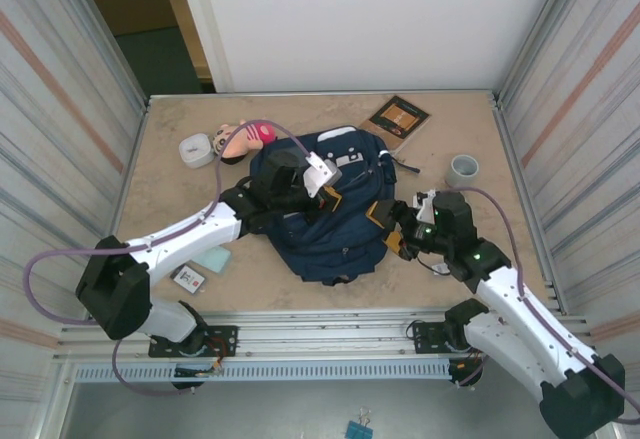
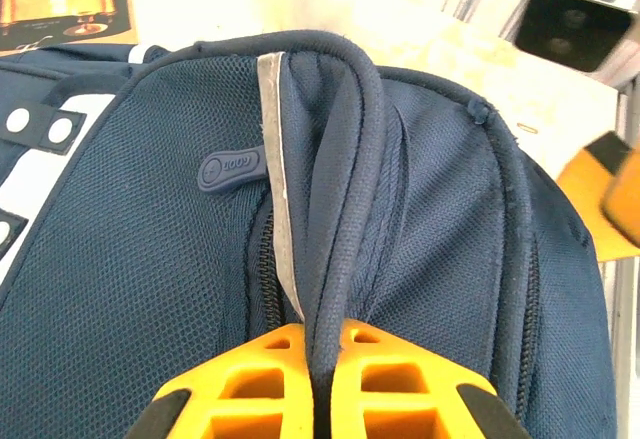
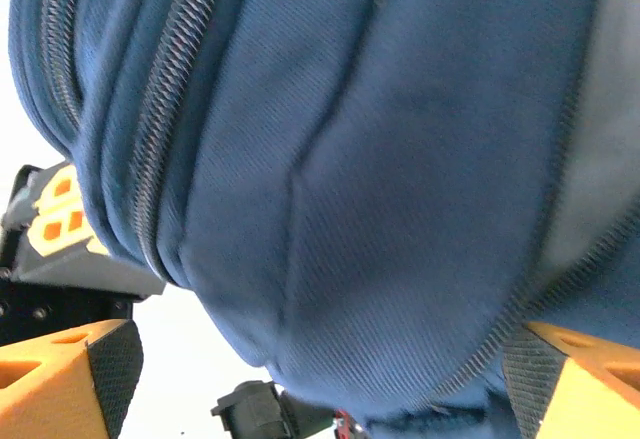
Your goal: Pack books, pencil case, and school supplies into a backpack
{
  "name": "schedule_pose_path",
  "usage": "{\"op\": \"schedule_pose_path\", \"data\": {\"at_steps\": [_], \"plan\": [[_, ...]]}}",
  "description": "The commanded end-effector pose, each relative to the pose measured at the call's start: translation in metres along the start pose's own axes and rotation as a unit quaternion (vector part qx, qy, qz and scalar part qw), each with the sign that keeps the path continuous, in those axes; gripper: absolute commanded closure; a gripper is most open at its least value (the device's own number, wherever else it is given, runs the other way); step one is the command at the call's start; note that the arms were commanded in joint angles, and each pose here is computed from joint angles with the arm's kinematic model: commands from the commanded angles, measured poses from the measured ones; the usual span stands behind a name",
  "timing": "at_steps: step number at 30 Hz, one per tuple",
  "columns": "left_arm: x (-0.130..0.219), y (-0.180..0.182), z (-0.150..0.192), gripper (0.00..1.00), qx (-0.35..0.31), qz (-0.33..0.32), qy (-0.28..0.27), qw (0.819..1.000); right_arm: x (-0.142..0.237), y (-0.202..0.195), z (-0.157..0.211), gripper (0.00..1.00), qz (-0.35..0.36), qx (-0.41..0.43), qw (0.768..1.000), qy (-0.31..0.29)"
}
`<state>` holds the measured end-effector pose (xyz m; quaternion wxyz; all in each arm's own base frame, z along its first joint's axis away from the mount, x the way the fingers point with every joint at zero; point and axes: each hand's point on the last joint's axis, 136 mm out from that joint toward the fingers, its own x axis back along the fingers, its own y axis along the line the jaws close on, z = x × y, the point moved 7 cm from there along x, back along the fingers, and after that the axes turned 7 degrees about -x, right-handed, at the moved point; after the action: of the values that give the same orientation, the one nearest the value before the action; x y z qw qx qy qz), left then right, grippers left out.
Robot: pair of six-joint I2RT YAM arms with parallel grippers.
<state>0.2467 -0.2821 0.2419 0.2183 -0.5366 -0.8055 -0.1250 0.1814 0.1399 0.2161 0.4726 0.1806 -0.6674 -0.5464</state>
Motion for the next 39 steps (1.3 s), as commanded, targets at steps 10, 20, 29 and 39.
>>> {"op": "schedule_pose_path", "data": {"at_steps": [10,20,29,39], "plan": [[0.029,-0.010,-0.040,0.88,0.010,-0.024,-0.074,0.997,-0.024,0.047,-0.003,0.82,-0.093,0.036,0.995,0.006],[0.095,-0.051,-0.037,0.43,0.153,-0.184,-0.006,0.971,-0.013,0.068,0.004,1.00,-0.093,0.068,0.991,-0.068],[0.077,-0.121,-0.015,0.40,0.233,-0.195,0.083,0.949,-0.003,0.085,0.010,1.00,-0.111,0.083,0.988,-0.073],[0.048,-0.132,-0.006,0.44,0.252,-0.241,0.148,0.926,-0.006,0.092,0.019,1.00,-0.117,0.094,0.987,-0.050]]}}
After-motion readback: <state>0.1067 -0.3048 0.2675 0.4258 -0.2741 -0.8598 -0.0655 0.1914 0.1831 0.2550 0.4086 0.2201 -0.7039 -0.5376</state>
